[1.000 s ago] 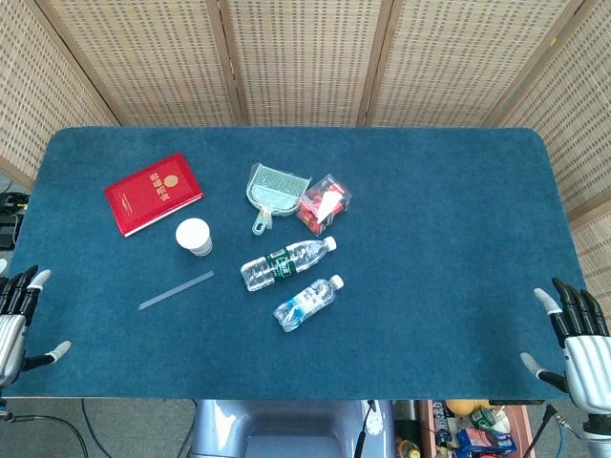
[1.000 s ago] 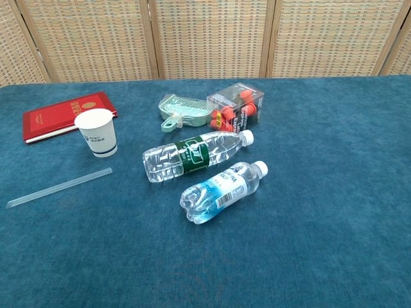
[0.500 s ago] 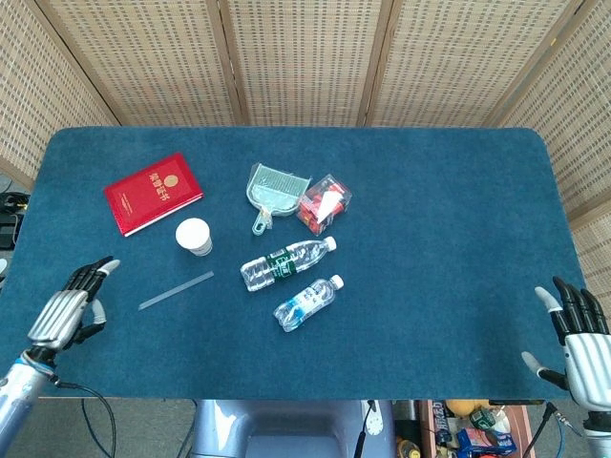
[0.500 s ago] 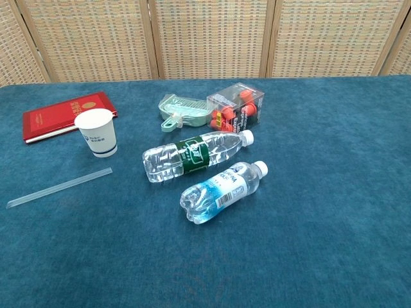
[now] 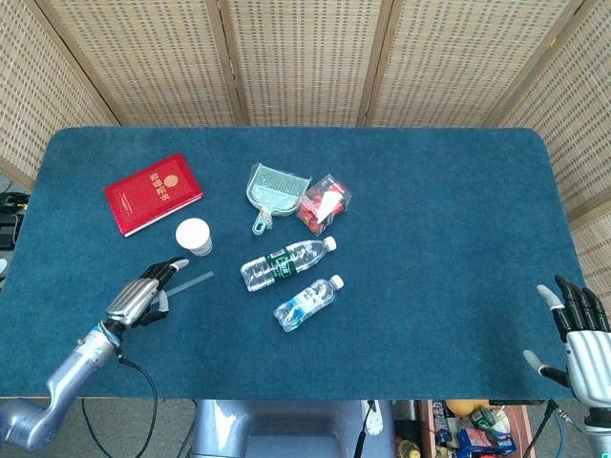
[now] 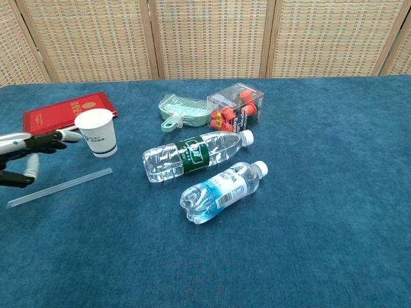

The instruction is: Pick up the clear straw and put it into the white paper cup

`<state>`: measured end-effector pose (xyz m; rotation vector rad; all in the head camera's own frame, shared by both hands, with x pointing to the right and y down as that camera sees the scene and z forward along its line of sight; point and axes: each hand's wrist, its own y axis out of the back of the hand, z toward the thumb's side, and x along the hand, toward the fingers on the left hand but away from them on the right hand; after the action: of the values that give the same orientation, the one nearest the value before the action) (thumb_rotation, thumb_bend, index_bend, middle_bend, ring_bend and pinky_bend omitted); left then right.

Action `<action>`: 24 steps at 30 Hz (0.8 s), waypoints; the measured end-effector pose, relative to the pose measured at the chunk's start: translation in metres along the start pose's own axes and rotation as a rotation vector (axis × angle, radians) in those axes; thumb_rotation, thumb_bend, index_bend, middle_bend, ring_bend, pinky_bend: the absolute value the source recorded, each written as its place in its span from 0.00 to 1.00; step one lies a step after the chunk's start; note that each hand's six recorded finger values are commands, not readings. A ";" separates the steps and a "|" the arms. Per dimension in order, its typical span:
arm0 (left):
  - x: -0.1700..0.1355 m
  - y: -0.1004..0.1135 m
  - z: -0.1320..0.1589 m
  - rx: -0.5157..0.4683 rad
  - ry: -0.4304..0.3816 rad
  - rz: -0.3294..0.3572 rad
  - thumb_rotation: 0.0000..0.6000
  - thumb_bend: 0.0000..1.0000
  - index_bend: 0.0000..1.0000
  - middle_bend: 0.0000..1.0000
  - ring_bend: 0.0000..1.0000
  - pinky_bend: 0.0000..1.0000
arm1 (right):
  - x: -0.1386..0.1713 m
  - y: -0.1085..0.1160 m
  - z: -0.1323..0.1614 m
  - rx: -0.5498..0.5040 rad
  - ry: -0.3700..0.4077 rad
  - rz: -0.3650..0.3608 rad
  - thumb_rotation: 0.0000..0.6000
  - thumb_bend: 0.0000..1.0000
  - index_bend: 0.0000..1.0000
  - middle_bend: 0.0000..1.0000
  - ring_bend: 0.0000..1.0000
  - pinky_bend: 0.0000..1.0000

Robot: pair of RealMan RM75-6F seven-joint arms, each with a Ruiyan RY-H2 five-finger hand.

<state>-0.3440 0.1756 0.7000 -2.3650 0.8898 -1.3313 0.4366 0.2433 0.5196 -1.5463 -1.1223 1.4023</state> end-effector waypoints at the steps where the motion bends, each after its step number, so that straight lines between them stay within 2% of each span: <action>1: 0.004 -0.003 0.002 -0.017 -0.005 -0.004 1.00 0.97 0.00 0.00 0.00 0.00 | 0.000 0.000 0.000 0.000 0.000 0.001 1.00 0.00 0.00 0.00 0.00 0.00; 8: 0.023 -0.013 0.006 -0.114 -0.016 -0.026 1.00 0.97 0.00 0.00 0.00 0.00 | -0.001 -0.002 0.000 0.001 -0.002 0.006 1.00 0.00 0.00 0.00 0.00 0.00; 13: 0.031 -0.023 0.008 -0.179 -0.019 -0.067 1.00 0.97 0.00 0.00 0.00 0.00 | -0.001 -0.002 0.000 0.001 -0.001 0.008 1.00 0.00 0.00 0.00 0.00 0.00; 24: 0.030 -0.040 0.012 -0.198 -0.031 -0.143 1.00 0.97 0.00 0.00 0.00 0.00 | -0.001 -0.001 -0.001 -0.002 -0.002 0.007 1.00 0.00 0.00 0.00 0.00 0.00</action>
<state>-0.3076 0.1866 0.7339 -2.6378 0.8953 -1.3080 0.4371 0.2429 0.5212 -1.5515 -1.1204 1.4080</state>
